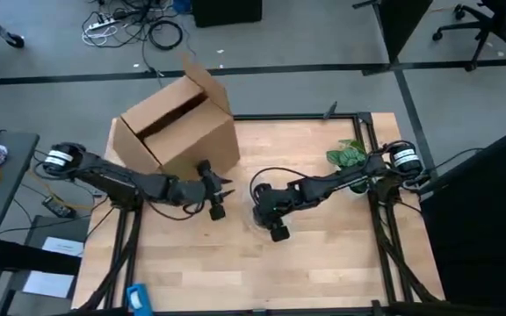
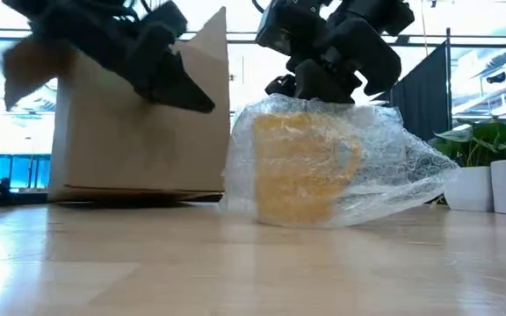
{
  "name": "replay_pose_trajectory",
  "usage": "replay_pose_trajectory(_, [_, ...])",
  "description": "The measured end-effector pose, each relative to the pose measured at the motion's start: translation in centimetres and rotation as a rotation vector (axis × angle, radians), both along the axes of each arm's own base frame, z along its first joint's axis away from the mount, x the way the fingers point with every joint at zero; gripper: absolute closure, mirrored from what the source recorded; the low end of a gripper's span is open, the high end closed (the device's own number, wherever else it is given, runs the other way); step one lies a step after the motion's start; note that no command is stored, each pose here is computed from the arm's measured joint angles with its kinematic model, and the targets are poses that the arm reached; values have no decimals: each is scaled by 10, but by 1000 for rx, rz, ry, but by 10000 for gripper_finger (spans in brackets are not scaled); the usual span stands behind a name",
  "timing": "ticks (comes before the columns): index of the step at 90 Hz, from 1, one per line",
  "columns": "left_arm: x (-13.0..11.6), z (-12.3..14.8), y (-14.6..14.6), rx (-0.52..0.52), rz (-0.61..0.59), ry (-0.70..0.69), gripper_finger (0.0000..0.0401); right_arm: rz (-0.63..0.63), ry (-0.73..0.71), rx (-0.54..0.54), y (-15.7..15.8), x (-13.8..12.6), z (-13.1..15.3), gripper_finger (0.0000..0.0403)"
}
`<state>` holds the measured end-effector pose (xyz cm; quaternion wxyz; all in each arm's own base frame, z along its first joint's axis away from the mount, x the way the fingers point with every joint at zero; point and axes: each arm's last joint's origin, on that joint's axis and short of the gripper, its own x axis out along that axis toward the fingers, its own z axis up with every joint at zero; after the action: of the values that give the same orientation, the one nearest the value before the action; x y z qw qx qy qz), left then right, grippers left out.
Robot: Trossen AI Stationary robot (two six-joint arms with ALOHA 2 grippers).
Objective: Wrap mug
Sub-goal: Wrap the yellow mug with the bubble wrap
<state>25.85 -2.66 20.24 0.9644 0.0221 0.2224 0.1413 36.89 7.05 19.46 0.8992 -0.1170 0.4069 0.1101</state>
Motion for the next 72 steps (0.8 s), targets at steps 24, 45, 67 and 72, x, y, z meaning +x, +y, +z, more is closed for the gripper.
replay_pose_trajectory(24, [21, -8, 10, 51, -199, -75, 215, 28, 1, 15, 6, -1, 0, 245])
replay_pose_trajectory(45, [39, -24, 7, -7, -306, -35, 209, 15, 7, 32, 7, -1, 0, 245])
replay_pose_trajectory(67, [52, -9, -13, -71, -372, -92, 308, -22, 22, 71, 7, -7, 9, 225])
replay_pose_trajectory(72, [55, -5, -15, -65, -364, -92, 351, -27, 32, 75, 8, -10, 10, 213])
